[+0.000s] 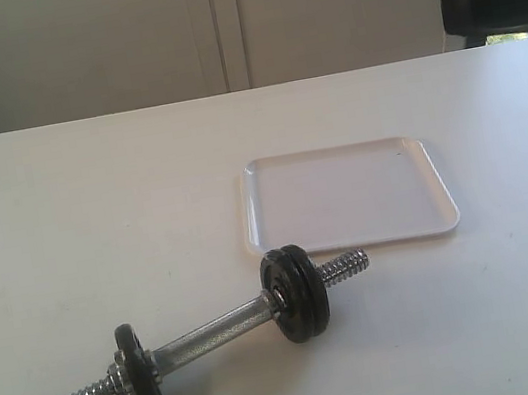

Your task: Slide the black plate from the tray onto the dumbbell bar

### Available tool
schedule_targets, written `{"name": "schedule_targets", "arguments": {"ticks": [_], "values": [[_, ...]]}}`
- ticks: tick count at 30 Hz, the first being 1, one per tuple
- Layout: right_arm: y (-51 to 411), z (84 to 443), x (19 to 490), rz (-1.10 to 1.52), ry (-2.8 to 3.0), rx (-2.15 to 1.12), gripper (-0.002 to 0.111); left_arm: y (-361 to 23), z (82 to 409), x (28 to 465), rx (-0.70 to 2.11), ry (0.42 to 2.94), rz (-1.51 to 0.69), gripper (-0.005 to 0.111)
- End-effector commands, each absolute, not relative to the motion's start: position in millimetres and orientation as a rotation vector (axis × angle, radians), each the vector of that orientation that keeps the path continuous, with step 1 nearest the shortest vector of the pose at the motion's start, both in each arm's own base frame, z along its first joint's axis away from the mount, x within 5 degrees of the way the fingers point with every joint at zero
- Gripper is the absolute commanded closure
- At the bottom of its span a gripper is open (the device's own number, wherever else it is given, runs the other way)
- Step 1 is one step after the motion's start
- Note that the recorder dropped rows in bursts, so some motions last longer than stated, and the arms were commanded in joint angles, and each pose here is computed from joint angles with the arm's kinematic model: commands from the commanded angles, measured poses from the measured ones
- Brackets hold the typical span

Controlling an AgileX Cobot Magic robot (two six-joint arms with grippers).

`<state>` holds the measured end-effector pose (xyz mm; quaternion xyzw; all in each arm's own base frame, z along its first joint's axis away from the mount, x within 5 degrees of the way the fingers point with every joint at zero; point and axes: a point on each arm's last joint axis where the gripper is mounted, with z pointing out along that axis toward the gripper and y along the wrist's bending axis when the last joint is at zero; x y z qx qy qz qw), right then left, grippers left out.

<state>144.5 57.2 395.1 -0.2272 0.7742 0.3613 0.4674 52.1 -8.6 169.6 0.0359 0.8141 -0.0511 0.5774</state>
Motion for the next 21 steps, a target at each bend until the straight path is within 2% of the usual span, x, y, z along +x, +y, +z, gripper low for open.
{"name": "schedule_targets", "arguments": {"ticks": [1,7,14,17,21], "values": [[59.8,410.0,117.0,0.787,1.78,-0.566,0.108,-8.5,169.1,52.0,0.079,1.9,-0.121,0.107],[65.5,434.7,41.0,0.602,1.5,-0.575,0.108,-8.5,169.1,52.0,0.079,1.9,-0.121,0.107],[75.7,432.9,-36.7,0.488,1.278,-0.652,0.108,-8.5,169.1,52.0,0.079,1.9,-0.121,0.107],[79.0,428.6,-53.6,0.474,1.24,-0.685,0.108,-8.5,169.1,52.0,0.079,1.9,-0.121,0.107],[79.3,420.6,-51.8,0.453,1.284,-0.716,0.108,-8.5,169.1,52.0,0.079,1.9,-0.121,0.107]]}}
